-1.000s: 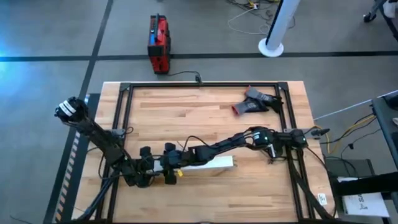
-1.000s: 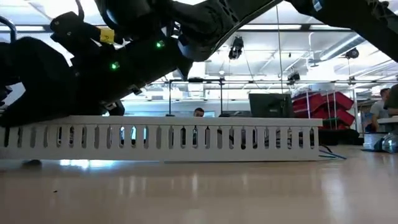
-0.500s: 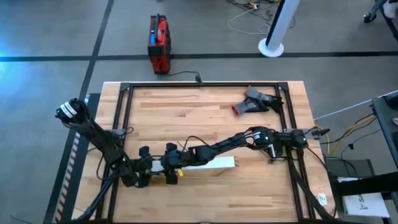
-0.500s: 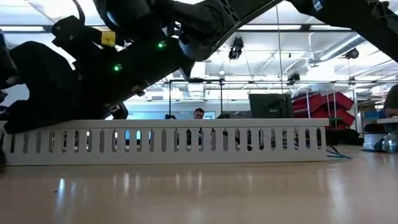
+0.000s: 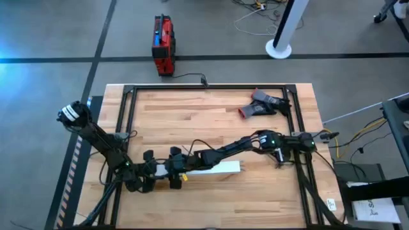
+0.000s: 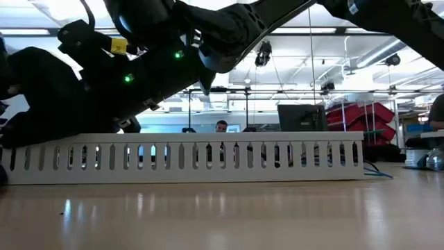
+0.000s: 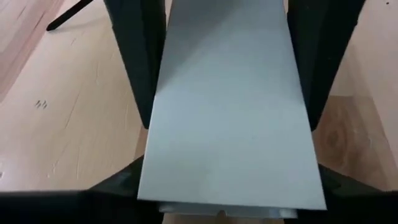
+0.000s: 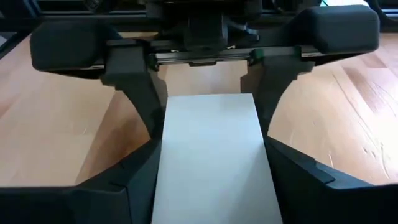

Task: Ziptie cables
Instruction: Close the white cable duct

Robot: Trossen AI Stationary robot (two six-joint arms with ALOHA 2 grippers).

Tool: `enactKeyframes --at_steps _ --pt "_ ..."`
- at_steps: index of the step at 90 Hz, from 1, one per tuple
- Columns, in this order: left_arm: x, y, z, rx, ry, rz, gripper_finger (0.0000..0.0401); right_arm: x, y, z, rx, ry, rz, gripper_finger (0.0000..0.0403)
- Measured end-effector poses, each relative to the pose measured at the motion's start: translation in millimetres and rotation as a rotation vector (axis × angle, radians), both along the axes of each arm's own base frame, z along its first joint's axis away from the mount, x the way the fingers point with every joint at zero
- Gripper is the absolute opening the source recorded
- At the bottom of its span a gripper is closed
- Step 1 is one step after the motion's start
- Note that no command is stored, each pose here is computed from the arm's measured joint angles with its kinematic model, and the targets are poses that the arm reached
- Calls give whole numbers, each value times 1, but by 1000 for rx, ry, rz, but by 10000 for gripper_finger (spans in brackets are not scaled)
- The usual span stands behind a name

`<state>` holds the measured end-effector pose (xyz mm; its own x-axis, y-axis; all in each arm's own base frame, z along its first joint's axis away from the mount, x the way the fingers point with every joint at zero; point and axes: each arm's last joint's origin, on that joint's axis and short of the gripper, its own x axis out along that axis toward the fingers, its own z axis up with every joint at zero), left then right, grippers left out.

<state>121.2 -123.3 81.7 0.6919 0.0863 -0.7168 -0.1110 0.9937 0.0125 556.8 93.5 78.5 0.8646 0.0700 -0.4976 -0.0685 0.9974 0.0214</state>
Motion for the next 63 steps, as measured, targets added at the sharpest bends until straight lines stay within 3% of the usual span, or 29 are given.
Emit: enactKeyframes --at_steps 21,42,63 --pt "0 0 0 3 -1 -1 228 1 0 0 -5 -16 21 227" --pt "0 0 0 3 -2 1 213 1 0 1 -10 -23 28 233" --pt "0 0 0 4 -2 0 225 1 0 1 -12 -31 34 229"
